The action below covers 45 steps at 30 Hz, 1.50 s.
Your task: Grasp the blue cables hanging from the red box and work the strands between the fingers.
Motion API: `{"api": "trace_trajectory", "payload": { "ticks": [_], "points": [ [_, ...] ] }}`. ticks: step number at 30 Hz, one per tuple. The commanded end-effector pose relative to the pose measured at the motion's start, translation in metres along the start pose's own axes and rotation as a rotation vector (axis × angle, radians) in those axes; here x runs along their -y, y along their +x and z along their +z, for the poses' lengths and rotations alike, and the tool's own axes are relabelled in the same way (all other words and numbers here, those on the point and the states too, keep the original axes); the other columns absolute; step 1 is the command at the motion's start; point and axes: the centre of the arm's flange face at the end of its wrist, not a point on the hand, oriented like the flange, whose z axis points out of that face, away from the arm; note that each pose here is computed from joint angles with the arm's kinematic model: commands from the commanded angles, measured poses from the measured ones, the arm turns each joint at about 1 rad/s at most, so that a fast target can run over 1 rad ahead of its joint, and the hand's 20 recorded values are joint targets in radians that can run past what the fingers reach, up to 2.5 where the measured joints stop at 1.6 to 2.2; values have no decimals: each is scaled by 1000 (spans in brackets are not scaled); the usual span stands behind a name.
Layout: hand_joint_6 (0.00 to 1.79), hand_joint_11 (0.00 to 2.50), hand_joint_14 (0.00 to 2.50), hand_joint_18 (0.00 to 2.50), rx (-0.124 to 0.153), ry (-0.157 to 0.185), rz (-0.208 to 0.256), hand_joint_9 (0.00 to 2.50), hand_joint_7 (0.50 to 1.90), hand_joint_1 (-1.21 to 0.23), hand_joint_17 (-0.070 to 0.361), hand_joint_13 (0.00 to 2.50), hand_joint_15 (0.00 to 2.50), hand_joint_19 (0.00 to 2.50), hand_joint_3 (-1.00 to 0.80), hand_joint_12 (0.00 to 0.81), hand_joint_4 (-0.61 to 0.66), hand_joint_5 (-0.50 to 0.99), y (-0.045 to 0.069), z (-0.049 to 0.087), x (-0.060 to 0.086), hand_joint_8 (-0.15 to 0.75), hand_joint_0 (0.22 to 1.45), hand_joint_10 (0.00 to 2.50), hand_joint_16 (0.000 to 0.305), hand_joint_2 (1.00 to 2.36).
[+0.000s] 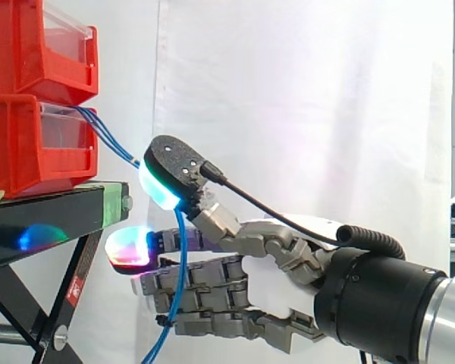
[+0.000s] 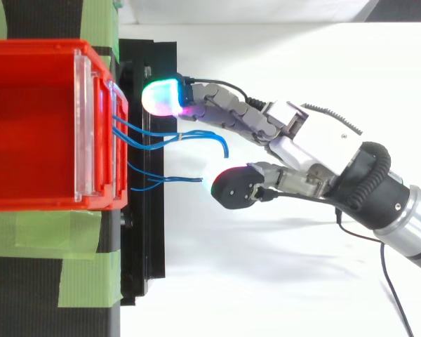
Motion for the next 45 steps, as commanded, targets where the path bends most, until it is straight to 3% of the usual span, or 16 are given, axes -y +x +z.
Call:
{"api": "trace_trajectory", "payload": {
  "ticks": [1,9,13,17,37,45],
  "points": [
    [5,268,8,167,-4,-3,4,365,657,-501,165,260,302,234,-1000,423,199,-244,3,-1,-1,359,681,5,73,1000],
    [5,287,9,210,-17,-5,16,386,659,-503,164,298,322,257,-1000,433,202,-238,5,-1,-2,364,685,6,73,1000],
    [5,321,9,235,-28,-14,51,407,659,-504,164,317,331,267,-1000,435,204,-232,7,-2,-12,368,686,7,73,1000],
    [5,372,10,277,-38,11,34,454,657,-508,162,356,349,265,-1000,439,207,-226,5,-4,-13,377,690,10,72,1000],
    [5,466,15,457,-34,13,37,552,659,-507,160,561,504,380,-1000,457,217,-211,5,-4,-12,393,699,12,71,1000],
    [5,529,18,556,-32,2,52,597,660,-506,161,676,610,429,-1000,470,222,-205,6,-1,-23,401,700,14,72,1000]
  ]
}}
